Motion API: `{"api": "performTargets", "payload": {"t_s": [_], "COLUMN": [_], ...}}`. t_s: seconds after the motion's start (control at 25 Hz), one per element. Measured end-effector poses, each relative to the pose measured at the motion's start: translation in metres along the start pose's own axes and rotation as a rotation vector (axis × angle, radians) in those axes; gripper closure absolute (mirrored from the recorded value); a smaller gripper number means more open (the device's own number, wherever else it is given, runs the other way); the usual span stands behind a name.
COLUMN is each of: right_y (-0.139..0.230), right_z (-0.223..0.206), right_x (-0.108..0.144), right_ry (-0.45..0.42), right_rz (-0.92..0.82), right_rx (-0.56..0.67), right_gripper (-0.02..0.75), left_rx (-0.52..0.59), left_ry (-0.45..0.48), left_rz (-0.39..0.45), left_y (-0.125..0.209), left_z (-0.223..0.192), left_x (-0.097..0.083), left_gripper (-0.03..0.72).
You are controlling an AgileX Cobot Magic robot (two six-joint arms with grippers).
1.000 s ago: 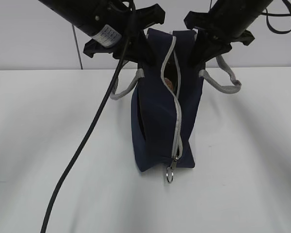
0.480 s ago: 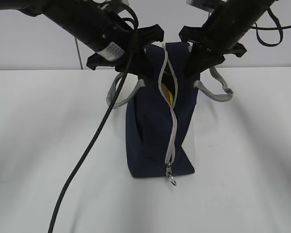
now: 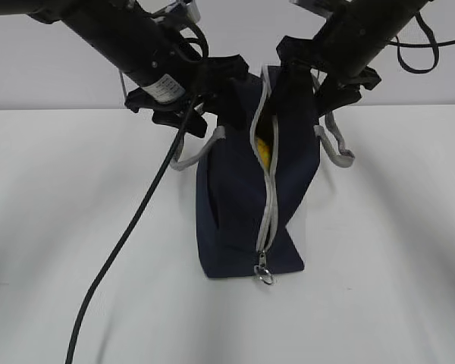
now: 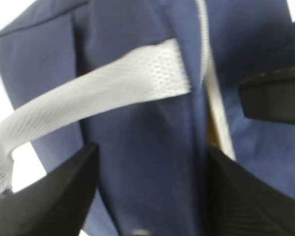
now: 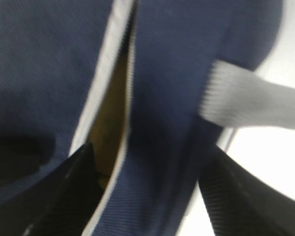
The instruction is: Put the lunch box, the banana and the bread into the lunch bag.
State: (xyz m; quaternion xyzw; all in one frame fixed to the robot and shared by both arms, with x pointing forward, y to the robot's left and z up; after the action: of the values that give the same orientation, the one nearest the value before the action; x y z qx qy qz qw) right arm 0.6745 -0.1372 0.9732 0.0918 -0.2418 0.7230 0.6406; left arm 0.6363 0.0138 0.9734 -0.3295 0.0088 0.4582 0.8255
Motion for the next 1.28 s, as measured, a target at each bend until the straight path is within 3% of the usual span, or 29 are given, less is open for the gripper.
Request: {"api": "performTargets", "payload": {"t_s": [0.2,0.48,0.72,0.88,1.12,1.28], "right_y": [-0.001,0.002,0.034,0.057,0.103,0.136], "right_z": [0.009,0.049,0.065,0.075,0.074,0.065], "right_x": [0.007,0.02,0.018,0.02,0.025,0.035], "right_ry": [-0.014,0.002,0.03,0.023,-0.048,-0.146], "right_rz": [-0.004,-0.001,-0.012,0.02,0.098,0.205], "right_rx": [-0.02,-0.099,-0.094,-0.164,-0.271,-0.309], "right_gripper": [0.216,0.215,0.215,0.215,0.215,0.215], "left_rx": [0.024,-0.023,-0.035,-0.033,-0.029,-0.007], "left_ry": [-0.002,-0.044,-0.061,-0.051,-0.033,-0.015], "left_rz": [0.0,-0.097,-0.16,-0.219,-0.265,-0.294], "left_y": [0.004,-0.004,-0.004,-0.001,0.014,0.04], "left_z": [0.01,0.051,0.076,0.092,0.101,0.095], "left_x": [0.005,-0.002,-0.01,-0.021,-0.037,-0.046], "left_gripper": [0.2,0.197,0.197,0.197,0.197,0.211]}}
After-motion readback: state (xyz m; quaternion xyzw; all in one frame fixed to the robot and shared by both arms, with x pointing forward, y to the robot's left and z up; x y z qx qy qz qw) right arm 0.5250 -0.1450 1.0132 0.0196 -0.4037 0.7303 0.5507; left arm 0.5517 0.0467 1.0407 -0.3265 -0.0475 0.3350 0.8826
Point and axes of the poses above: a point on each arm's last joint axis where the gripper is mounted, z pointing back along that axis away from the gripper, x along the wrist's bending axis when the last joint is at zero, y = z × x, the point moved 10 cm from there along -z, pointing out along that axis toward the gripper, and after that the axes turned 13 degrees about -z, right-handed, at the moved point
